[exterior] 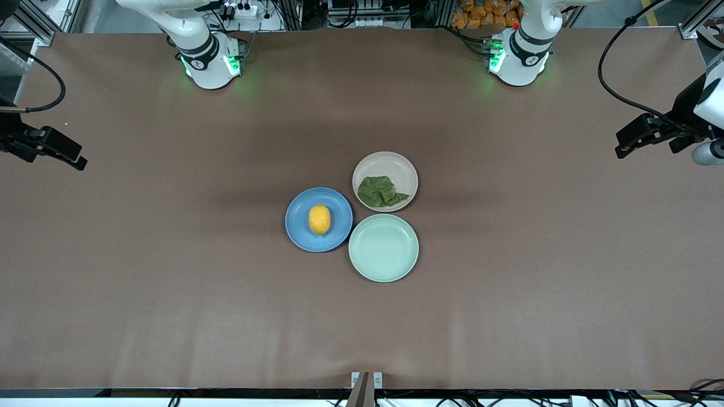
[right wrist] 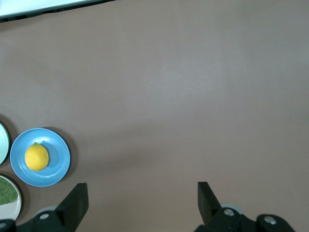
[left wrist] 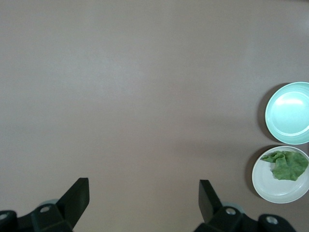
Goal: Pick lemon and lettuce from blue and beige plates
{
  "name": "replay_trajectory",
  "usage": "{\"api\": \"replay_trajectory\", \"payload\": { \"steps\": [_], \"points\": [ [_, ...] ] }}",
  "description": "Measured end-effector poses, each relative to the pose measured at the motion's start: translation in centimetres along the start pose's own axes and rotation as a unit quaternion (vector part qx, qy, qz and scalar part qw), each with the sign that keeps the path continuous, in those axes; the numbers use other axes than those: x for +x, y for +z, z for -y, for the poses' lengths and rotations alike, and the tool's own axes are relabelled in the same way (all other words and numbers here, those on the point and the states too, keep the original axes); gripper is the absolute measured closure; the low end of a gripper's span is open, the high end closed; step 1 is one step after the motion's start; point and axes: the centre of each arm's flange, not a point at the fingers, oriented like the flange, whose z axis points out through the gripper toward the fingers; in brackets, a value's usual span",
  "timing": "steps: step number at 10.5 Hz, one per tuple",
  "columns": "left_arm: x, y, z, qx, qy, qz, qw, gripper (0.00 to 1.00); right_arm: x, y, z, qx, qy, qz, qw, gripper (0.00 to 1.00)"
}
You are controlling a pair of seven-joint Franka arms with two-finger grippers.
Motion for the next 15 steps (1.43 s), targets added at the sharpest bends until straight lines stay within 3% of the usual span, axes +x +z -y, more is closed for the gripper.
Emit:
{"api": "replay_trajectory", "payload": {
  "steps": [4,8,12,15],
  "points": [
    [-0.1,0.1,0.1,0.0,0.0,0.007,1.0,0.0,0.0,0.2,0.4,0.002,-0.003,0.002,1.0,0.0],
    [-0.3,1.4,-2.1,-0.012,0.017,0.024,1.0,0.0,1.7,4.0,4.7,0.044,-0.025,0.013,0.999,0.0],
    [-0.5,5.6,-7.5,-0.064,0.038,0.072,0.995,0.0,2.4,12.7,16.7,0.044,-0.016,0.026,0.999,0.0],
    [-1.9,8.7,-14.3,-0.057,0.033,0.085,0.994,0.0,0.6,19.8,24.5,0.035,0.021,0.057,0.998,0.0]
  ]
}}
